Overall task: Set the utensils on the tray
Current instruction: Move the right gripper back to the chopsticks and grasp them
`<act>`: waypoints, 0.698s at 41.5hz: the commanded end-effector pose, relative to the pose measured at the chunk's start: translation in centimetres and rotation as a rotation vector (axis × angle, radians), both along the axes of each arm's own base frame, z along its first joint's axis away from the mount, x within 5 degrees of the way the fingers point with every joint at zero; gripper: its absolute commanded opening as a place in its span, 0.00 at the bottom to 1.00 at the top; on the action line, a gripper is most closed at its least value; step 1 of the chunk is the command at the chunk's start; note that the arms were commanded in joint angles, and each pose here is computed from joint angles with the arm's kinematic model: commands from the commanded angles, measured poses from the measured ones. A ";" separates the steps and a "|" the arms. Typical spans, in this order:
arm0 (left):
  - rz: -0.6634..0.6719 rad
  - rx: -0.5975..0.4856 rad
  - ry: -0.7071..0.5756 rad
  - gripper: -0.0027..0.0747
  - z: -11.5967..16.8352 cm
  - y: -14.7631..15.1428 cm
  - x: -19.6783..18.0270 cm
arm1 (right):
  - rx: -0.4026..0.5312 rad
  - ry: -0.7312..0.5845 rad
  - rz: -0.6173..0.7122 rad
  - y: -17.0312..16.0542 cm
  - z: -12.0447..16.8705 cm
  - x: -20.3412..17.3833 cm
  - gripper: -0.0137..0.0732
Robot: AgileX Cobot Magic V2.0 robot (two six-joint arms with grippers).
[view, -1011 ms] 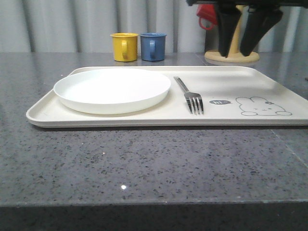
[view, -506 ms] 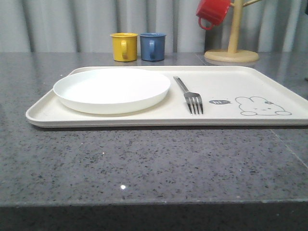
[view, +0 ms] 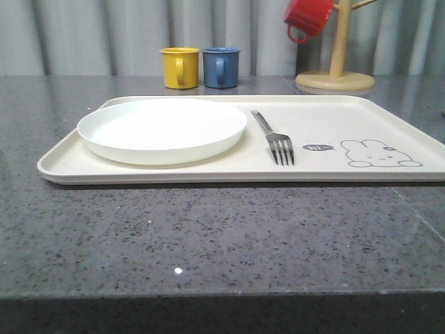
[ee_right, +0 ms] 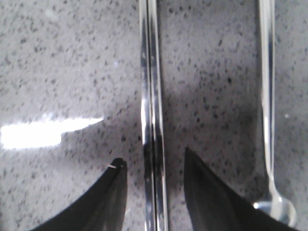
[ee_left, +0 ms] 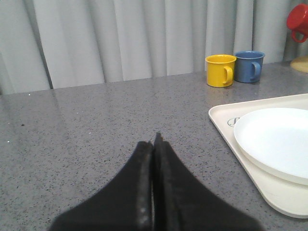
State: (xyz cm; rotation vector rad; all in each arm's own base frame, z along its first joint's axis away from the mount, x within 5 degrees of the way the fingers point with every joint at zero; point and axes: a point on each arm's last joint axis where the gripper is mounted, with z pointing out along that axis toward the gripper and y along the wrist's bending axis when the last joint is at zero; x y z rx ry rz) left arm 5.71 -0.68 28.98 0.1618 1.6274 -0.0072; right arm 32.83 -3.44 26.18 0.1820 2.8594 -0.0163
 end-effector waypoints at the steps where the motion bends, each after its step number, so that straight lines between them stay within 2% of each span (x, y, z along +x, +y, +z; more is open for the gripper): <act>1: 0.005 -0.029 -0.104 0.01 1.7 0.0 -0.1 | -0.011 -0.066 0.008 -0.2 1.2 0.3 0.53; 11: 0.005 -0.029 -0.104 0.01 1.7 0.0 -0.1 | -0.007 -0.029 0.008 -0.2 0.4 0.5 0.50; 15: 0.005 -0.029 -0.104 0.01 1.7 0.0 -0.1 | -0.006 -0.024 0.008 -0.2 0.6 0.4 0.40; 21: 0.005 -0.029 -0.104 0.01 1.7 0.0 -0.1 | -0.006 -0.022 0.008 -0.2 0.8 0.2 0.19; 24: 0.005 -0.029 -0.104 0.01 1.7 0.0 -0.1 | -0.007 -0.031 0.008 -0.2 1.1 0.0 0.15; 29: 0.005 -0.029 -0.104 0.01 1.7 0.0 -0.1 | -0.011 -0.066 0.007 -0.1 2.5 -0.4 0.15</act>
